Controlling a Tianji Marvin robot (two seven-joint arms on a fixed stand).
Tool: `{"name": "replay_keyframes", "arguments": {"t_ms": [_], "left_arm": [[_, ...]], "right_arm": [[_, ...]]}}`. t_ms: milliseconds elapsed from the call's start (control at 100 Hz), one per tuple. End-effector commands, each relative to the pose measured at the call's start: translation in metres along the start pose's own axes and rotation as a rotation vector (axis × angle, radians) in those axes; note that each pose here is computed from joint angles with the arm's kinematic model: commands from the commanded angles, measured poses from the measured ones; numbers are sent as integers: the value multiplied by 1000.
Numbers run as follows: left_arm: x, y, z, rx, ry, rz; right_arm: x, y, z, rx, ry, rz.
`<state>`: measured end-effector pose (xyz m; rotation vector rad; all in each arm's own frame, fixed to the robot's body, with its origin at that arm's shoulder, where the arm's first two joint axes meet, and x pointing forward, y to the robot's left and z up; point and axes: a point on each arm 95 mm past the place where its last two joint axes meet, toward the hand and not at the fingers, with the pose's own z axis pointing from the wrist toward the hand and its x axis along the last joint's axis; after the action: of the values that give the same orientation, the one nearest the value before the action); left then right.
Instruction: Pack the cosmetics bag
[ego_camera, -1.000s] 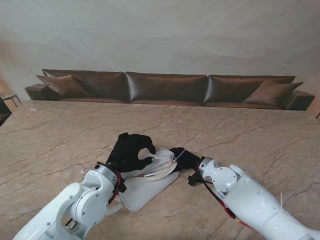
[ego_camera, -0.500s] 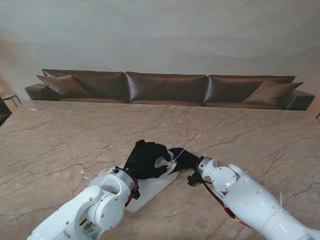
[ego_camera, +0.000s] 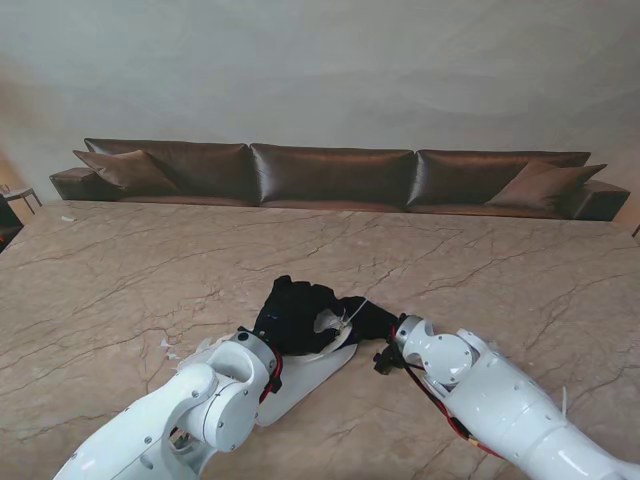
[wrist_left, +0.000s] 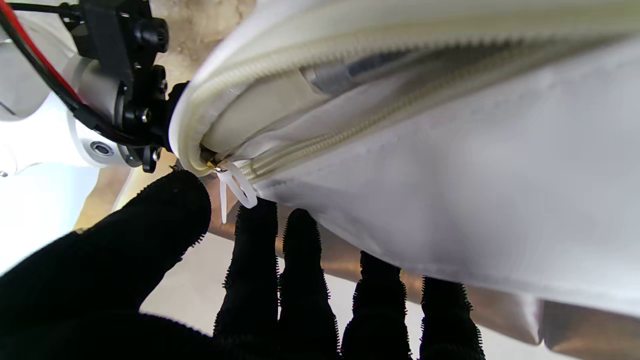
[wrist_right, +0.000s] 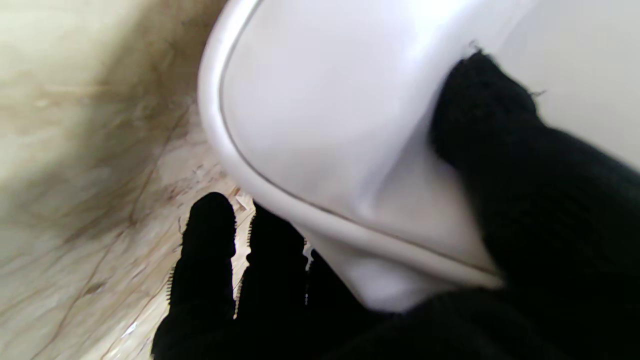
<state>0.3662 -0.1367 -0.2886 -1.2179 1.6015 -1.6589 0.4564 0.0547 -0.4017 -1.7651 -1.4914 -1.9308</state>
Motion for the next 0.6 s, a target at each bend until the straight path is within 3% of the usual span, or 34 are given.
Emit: {"name": "replay_keyframes", "arguments": {"t_ms": [0, 290, 590], "left_arm": [[-1, 2, -1, -9, -4, -10], [1, 4, 3, -22, -11, -16], [5, 6, 1, -80, 5, -157]], "right_arm": [[5, -8, 3, 16, 14, 3], [4, -9, 2, 20, 17, 0], [2, -13, 2, 25, -1, 5]]}}
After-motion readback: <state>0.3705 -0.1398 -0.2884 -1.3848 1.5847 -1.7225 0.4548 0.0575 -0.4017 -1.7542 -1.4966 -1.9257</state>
